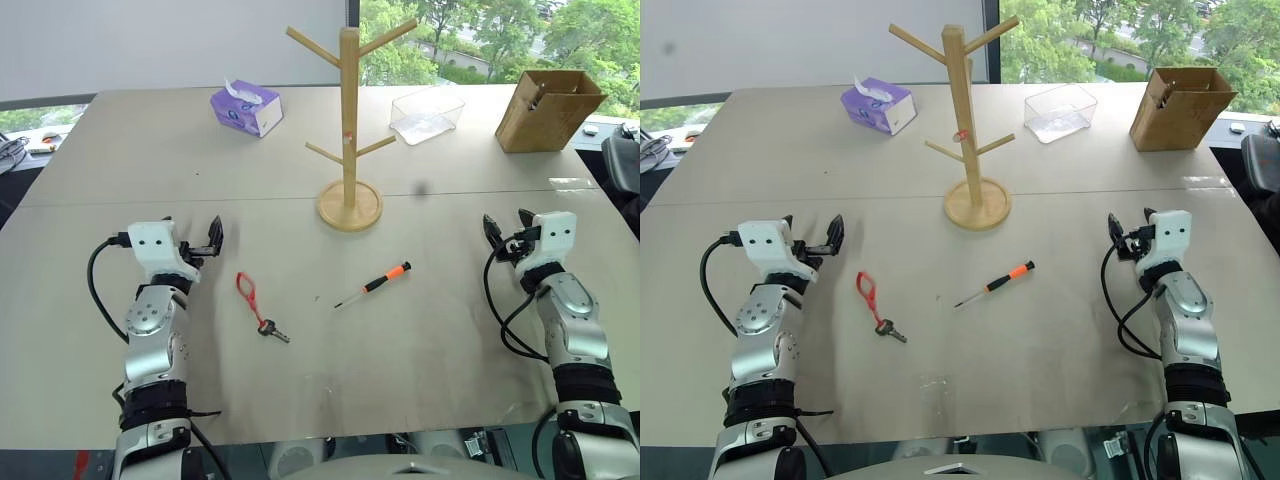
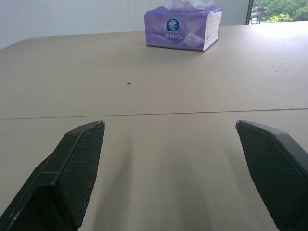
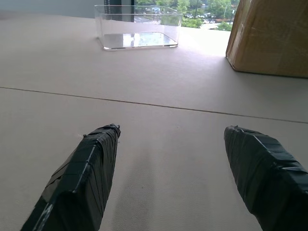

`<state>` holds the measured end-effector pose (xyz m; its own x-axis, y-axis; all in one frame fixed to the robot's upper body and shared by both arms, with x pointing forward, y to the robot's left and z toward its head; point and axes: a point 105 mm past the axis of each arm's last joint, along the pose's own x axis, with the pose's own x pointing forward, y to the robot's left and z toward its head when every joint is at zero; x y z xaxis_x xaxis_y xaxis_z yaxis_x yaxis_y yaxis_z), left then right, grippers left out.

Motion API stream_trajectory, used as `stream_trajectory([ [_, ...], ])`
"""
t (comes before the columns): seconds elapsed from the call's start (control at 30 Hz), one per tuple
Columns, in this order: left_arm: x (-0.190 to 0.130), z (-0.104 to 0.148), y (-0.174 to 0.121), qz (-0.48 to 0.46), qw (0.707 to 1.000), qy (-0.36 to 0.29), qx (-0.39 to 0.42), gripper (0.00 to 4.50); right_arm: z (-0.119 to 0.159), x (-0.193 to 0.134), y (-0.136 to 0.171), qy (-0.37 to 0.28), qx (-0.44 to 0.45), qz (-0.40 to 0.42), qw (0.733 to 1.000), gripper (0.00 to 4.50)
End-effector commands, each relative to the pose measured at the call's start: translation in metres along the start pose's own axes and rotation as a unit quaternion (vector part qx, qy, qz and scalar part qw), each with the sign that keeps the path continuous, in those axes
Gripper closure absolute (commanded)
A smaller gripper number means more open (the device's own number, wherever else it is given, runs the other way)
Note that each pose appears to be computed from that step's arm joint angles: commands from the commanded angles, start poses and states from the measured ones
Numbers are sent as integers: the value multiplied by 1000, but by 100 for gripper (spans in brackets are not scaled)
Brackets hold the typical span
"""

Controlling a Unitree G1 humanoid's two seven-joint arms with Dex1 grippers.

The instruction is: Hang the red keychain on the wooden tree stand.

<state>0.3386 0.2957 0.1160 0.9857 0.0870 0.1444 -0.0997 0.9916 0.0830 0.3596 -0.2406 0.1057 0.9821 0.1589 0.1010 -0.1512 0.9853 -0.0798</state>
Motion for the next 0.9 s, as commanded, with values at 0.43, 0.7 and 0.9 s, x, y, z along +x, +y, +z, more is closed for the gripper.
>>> stream_trajectory([
  [0.43,2,22,2,-3,999,-35,1,0,15,-2,-7,-30,-9,-10,999,79],
  [0.7,2,25,-4,-22,999,-45,-11,0,15,-2,-8,-30,-9,-10,999,79],
  [0.9,-3,38,-30,-111,991,-74,-31,0,21,1,0,-32,2,32,999,79],
])
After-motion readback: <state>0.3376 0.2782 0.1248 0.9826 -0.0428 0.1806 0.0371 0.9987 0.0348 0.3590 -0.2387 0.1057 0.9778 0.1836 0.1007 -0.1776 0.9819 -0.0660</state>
